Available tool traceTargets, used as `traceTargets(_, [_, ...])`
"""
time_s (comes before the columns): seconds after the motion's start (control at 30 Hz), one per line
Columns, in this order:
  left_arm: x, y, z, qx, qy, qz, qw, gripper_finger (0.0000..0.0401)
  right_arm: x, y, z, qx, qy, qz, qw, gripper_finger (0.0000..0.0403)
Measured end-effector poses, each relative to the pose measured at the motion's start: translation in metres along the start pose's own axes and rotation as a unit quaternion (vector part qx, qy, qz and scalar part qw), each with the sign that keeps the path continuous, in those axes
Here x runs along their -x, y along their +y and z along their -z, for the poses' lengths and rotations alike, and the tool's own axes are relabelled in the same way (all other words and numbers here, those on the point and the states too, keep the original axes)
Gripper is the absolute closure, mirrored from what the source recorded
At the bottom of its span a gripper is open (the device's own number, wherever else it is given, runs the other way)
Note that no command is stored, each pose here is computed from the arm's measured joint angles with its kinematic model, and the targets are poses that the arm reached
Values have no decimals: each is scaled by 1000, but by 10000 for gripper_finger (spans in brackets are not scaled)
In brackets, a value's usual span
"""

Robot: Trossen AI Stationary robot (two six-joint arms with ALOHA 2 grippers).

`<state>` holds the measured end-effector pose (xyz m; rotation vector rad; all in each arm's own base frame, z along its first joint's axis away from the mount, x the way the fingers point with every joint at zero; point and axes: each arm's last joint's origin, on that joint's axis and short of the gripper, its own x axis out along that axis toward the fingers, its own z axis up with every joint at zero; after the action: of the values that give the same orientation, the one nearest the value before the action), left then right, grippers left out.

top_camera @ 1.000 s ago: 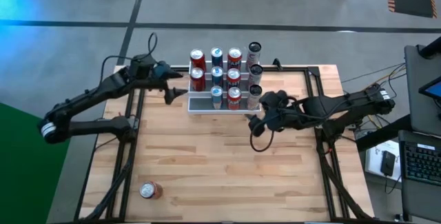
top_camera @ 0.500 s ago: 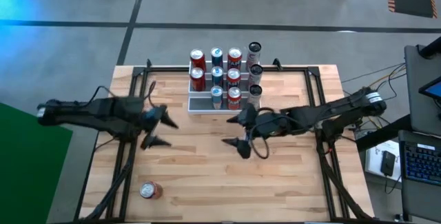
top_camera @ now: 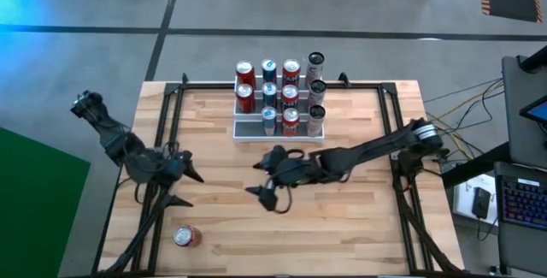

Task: Place canned beverage on shelf
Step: Put the red soda can on the bottom tier of the shelf aligned with the other red soda can

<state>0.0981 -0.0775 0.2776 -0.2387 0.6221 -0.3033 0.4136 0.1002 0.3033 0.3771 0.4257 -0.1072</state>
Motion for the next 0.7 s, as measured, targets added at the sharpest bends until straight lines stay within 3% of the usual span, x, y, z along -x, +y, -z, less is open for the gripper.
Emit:
traceTargets(0.2, [-1, 0, 4, 82, 16, -7, 996, 28, -23, 20, -3, -78, 38, 44, 995, 40])
traceTargets(0.3, [-3, -1, 6, 127, 30, -7, 991, 28, -28, 32, -1, -91, 54, 86, 991, 52])
traceTargets(0.4, [-7, -6, 7, 156, 49, 11, 987, 28, -30, 49, 0, -82, 64, 91, 990, 65])
traceTargets(0.57, [-10, -22, 13, 137, 114, 67, 982, 28, -44, 70, 4, -74, 54, 66, 994, 71])
traceTargets(0.7, [-10, -25, 17, 124, 149, 10, 981, 28, -76, 71, 18, -48, 58, 48, 996, 53])
